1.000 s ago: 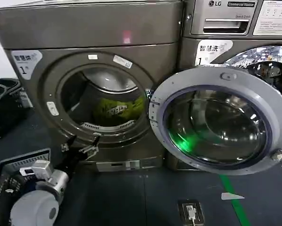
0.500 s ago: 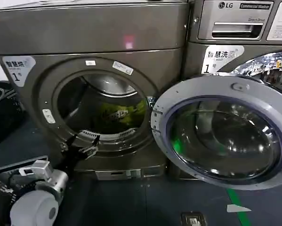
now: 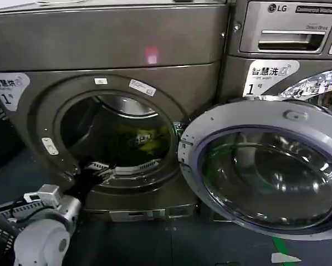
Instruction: Grasp the clothes from the dryer.
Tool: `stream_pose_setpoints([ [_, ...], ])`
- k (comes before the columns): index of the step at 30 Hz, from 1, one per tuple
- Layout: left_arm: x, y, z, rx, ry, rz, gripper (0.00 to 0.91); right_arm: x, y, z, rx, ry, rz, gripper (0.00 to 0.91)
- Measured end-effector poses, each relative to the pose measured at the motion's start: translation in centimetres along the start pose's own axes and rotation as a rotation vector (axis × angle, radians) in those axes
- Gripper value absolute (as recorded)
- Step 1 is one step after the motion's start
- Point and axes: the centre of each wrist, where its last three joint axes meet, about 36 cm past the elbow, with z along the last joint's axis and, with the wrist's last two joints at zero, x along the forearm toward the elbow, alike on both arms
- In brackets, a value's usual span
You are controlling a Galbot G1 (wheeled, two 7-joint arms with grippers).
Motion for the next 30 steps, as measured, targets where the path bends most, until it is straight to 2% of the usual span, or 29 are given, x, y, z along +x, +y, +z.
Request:
stream_pose_setpoints([
  [5, -3.4, 0.4, 0.5, -0.008, 0.001, 0.014, 0.907, -0.2, 0.2, -0.5, 0.022, 0.000, -0.006, 0.907],
  [11, -9.6, 1.1, 1.0, -0.037, 0.041, 0.043, 0.907, -0.2, -0.1, -0.9, 0.022, -0.005, -0.008, 0.907],
  [19, -19.0, 2.1, 0.0, -0.129, 0.103, 0.103, 0.907, -0.7, 0.1, -1.1, 0.008, -0.017, -0.021, 0.907],
  [30, -29.5, 3.4, -1.7, -0.418, 0.231, 0.253, 0.907, -0.9, -0.1, -0.6, -0.011, -0.029, -0.030, 0.907],
])
